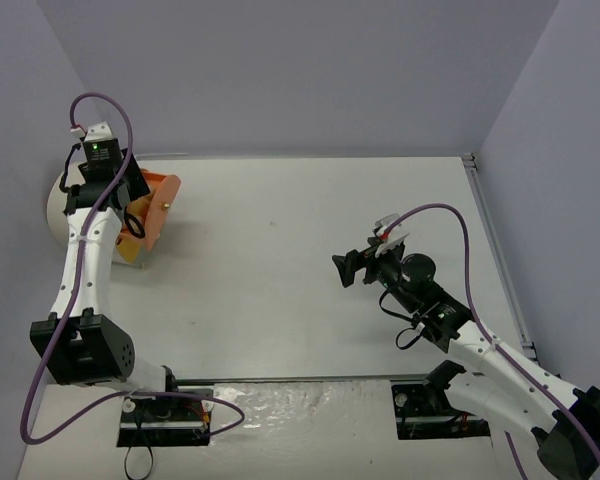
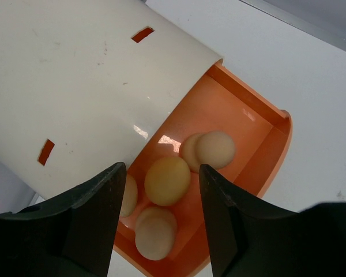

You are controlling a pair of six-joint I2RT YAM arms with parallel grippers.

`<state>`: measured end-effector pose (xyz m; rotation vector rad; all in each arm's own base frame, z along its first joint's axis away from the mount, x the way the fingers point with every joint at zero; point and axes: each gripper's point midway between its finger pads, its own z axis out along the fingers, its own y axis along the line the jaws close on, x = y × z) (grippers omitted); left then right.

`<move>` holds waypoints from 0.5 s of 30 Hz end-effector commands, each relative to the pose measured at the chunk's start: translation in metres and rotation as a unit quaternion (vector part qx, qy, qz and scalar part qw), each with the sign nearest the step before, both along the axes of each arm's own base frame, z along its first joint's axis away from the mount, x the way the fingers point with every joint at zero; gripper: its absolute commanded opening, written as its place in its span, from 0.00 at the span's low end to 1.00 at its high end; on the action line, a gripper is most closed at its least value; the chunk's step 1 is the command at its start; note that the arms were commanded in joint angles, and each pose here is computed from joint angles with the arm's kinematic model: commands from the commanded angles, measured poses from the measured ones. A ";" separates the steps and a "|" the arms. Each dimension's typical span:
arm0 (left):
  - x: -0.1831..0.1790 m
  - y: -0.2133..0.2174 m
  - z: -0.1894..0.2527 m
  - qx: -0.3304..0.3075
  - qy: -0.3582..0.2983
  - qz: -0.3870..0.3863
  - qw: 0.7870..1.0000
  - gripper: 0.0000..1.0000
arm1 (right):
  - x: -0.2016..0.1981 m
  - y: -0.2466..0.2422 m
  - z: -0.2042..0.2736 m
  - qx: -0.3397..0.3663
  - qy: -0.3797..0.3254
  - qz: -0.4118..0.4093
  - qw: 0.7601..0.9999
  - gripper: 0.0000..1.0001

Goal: Organize the makeup

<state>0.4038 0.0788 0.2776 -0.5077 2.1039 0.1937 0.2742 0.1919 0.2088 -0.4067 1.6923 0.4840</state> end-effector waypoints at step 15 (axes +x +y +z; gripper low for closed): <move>-0.023 -0.136 0.077 -0.110 -0.091 -0.211 0.967 0.55 | 0.006 0.006 0.025 0.032 -0.036 0.007 0.999 1.00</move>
